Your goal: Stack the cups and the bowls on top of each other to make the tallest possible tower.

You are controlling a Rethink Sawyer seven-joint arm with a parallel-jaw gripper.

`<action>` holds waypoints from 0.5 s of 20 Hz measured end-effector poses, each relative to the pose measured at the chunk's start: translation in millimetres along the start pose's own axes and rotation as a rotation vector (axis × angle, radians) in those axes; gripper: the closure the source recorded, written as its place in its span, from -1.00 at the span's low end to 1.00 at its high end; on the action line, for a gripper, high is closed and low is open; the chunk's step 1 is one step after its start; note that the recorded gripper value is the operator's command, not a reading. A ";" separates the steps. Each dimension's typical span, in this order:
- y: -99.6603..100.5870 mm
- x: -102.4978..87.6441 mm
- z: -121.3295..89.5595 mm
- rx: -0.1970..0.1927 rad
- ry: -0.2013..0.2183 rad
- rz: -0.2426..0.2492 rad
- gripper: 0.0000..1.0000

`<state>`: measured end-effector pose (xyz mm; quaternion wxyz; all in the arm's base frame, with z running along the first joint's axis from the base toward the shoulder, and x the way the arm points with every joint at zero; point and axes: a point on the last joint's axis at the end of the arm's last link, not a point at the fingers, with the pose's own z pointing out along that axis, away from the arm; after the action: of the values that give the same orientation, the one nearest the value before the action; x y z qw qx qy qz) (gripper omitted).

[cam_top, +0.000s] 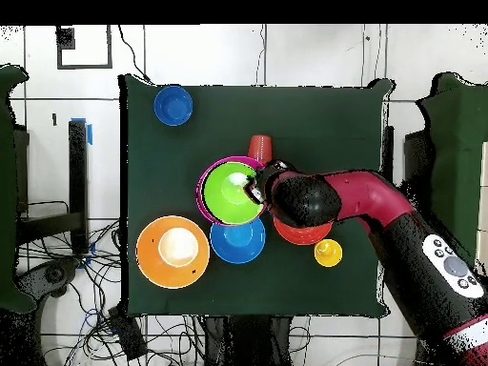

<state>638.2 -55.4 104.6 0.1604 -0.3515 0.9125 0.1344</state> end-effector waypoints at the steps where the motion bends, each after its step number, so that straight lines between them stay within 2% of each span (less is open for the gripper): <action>1: 2.1 -0.4 1.1 -0.001 -0.001 -0.002 -1.00; 10: 5.1 -1.6 3.3 -0.008 0.002 -0.001 -1.00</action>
<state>636.5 -49.6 102.9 0.1582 -0.3526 0.9120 0.1375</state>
